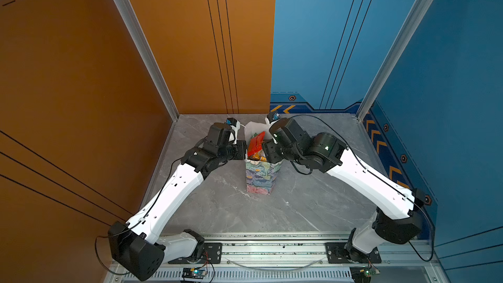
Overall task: Place the snacks into the paper bag
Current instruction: 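Raise the right gripper and move it to the bag rim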
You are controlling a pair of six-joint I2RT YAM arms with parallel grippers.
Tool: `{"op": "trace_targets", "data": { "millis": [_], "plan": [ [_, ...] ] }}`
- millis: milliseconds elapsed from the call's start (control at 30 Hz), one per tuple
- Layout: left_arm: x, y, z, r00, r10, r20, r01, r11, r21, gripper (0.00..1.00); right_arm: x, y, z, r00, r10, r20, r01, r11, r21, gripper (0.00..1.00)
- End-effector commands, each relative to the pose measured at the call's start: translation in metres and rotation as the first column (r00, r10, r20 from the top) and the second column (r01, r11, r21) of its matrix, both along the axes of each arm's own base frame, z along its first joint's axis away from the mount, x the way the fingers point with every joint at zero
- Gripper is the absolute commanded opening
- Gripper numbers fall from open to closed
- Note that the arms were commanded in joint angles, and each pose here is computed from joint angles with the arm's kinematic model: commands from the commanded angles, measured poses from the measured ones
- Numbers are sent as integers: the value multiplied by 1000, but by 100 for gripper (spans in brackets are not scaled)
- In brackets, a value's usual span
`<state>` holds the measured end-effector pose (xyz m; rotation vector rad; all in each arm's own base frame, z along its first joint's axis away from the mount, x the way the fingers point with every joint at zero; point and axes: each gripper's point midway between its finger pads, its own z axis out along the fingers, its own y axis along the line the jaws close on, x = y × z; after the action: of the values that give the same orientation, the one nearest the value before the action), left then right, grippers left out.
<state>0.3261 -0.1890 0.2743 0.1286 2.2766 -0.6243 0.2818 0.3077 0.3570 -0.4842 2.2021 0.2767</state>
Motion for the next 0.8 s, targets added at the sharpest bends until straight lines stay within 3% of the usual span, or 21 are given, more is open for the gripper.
{"op": "trace_targets", "data": {
  "millis": [0,167,767],
  "plan": [
    [7,-5,15,998,-4,63,5,1000,-25,0,3,-28,9,992,-119,44,120,992,-28,70],
    [7,-4,16,998,-1,67,3,1000,-24,0,8,-46,4,978,-201,56,203,978,-42,70],
    [7,-5,15,998,-4,64,5,1000,-24,0,36,-68,-78,936,-321,-143,303,943,-136,69]
  ]
}}
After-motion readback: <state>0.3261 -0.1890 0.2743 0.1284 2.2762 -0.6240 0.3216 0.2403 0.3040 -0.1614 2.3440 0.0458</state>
